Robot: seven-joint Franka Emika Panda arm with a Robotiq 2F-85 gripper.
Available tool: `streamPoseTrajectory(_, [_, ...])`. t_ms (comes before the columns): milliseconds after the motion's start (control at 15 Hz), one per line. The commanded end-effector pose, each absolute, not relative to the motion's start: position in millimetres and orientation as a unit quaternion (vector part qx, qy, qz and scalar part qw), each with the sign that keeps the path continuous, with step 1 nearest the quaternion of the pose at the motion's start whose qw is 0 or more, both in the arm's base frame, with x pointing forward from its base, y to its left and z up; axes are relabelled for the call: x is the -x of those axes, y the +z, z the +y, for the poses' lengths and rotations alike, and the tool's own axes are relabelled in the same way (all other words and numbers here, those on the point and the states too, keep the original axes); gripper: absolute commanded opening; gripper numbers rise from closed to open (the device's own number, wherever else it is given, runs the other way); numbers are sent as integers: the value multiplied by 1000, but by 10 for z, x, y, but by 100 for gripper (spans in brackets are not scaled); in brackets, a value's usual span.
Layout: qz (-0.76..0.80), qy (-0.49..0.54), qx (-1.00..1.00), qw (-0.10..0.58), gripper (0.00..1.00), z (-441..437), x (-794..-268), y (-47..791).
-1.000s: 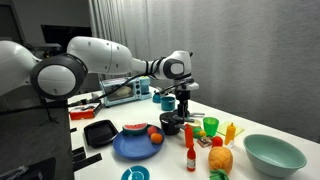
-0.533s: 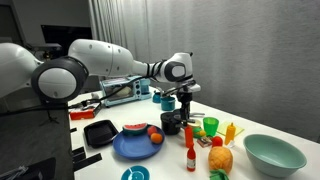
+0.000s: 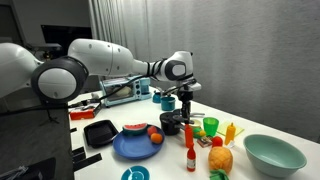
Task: Uncover the small black pot
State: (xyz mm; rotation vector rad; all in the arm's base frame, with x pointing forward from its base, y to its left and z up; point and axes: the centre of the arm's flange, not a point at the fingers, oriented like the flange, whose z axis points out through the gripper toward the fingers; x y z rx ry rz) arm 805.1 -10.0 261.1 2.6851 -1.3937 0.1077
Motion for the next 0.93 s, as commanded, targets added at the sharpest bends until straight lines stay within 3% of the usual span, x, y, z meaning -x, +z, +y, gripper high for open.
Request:
streamPoseTrajectory(0, [-466, 23, -883, 50, 7, -113, -8308, 2698])
streamPoseTrajectory(867, [-479, 47, -876, 36, 7, 76, -8305, 3367])
